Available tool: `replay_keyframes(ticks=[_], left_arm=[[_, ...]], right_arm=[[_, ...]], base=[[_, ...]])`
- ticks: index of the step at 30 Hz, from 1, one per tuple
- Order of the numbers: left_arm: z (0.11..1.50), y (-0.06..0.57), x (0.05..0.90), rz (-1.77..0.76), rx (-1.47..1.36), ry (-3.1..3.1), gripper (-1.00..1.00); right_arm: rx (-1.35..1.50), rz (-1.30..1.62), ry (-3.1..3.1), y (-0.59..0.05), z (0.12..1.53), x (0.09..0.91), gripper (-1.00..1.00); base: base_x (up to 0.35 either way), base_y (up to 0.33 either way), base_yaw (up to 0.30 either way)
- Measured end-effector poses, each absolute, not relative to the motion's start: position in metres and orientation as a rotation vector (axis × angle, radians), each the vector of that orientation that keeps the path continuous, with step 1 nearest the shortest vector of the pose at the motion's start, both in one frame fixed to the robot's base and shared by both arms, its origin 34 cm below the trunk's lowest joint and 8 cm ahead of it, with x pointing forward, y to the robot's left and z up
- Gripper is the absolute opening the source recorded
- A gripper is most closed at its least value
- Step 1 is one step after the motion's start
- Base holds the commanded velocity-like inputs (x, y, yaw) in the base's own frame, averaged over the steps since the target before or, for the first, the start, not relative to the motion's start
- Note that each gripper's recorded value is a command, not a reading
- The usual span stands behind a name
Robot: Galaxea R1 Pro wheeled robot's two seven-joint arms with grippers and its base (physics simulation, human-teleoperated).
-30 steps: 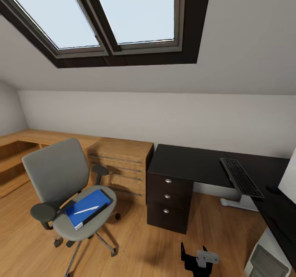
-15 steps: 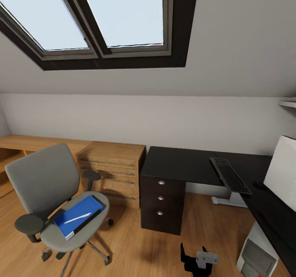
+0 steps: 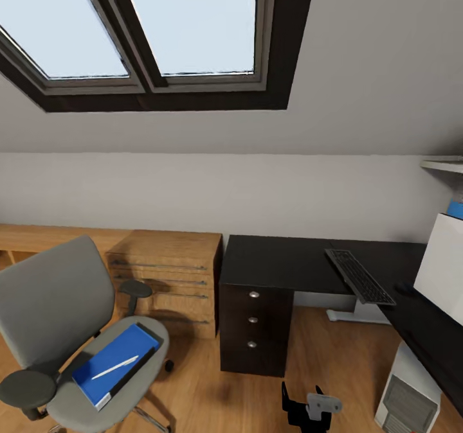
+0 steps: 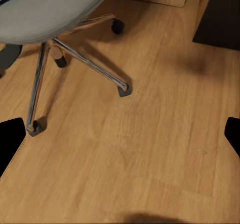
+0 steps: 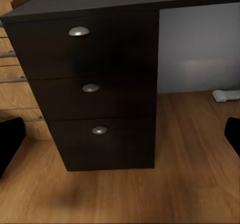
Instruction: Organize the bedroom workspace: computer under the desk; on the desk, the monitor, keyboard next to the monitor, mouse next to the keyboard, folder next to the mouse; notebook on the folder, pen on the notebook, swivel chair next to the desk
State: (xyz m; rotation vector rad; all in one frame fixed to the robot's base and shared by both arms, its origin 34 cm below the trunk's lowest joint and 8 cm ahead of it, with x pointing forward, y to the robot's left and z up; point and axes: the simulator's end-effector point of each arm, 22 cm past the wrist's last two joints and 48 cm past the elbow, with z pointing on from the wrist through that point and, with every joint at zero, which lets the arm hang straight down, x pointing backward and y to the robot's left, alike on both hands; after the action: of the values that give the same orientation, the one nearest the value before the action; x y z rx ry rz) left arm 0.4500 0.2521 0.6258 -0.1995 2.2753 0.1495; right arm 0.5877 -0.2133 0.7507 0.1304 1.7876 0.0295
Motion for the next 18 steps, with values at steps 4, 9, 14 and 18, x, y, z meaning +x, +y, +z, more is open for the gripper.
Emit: replay_keyframes(ticks=[4,9,14,18], left_arm=[[0.6273,0.2520,0.4513,0.149,-0.199,2.271,1.00],[0.6283,0.2518,0.4521,0.148,-0.200,2.268,1.00],[0.6281,0.2513,0.4519,0.147,-0.199,2.269,1.00],[0.6280,0.2516,0.4519,0.148,-0.199,2.269,1.00]], right_arm=[[0.130,0.030,1.783,-0.2133,0.7528,0.5884,1.00],[0.126,0.032,1.782,-0.2118,0.7542,0.5889,1.00],[0.127,0.033,1.785,-0.2108,0.7536,0.5887,1.00],[0.128,0.034,1.785,-0.2106,0.7535,0.5887,1.00]], base=[[0.235,0.255,-0.202],[0.224,0.180,-0.191],[0.082,0.036,-0.054],[0.018,0.008,-0.014]])
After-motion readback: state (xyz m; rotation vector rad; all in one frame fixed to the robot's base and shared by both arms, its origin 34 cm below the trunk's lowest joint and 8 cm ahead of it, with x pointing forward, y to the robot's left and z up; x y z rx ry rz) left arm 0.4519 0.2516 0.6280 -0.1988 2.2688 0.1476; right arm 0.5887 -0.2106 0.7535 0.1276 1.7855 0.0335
